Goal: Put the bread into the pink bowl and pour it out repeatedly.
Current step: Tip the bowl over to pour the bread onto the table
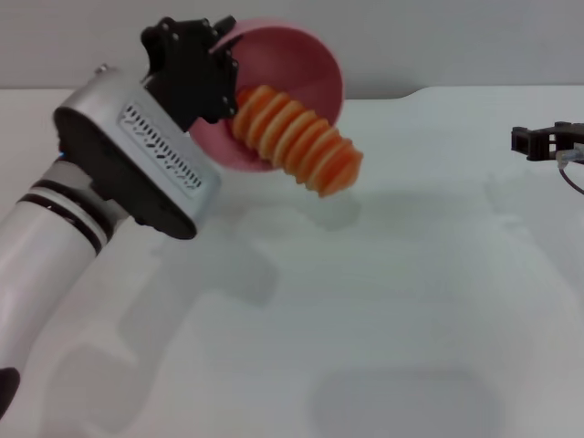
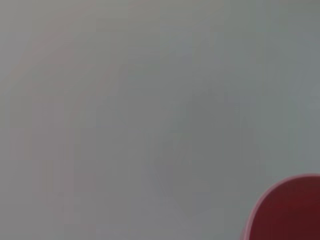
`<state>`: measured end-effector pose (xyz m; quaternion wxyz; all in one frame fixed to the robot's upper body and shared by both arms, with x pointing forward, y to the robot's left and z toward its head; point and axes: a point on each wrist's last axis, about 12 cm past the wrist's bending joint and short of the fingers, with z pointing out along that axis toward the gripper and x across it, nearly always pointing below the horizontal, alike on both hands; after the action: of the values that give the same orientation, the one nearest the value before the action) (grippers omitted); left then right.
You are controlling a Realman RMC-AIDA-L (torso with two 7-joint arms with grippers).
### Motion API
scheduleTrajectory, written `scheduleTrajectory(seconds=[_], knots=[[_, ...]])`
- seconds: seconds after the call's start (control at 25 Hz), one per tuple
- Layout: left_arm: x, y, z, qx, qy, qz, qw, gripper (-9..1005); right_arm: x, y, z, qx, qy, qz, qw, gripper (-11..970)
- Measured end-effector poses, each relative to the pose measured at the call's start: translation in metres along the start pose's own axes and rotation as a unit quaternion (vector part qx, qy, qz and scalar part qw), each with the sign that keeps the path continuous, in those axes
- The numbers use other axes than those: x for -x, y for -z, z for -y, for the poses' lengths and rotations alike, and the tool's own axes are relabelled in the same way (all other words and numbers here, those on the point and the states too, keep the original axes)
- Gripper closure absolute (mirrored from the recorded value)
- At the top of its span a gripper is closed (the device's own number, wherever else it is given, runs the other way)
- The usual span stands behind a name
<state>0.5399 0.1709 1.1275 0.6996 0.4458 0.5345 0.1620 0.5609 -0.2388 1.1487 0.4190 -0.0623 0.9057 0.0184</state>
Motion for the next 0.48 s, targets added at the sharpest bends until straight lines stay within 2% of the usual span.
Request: scheduleTrajectory(seconds=[0.16, 0.48], knots=[[-0.004, 0.004, 0.002, 0.014, 0.000, 0.010, 1.000, 947, 0.000, 0.000, 0.000, 0.000, 0.000, -0.002, 1.000, 437], [-0.006, 0.005, 0.014, -0.003, -0.013, 0.014, 1.000, 948, 0.003, 0.000, -0.002, 0.002, 0.003, -0.001, 1.000, 437]])
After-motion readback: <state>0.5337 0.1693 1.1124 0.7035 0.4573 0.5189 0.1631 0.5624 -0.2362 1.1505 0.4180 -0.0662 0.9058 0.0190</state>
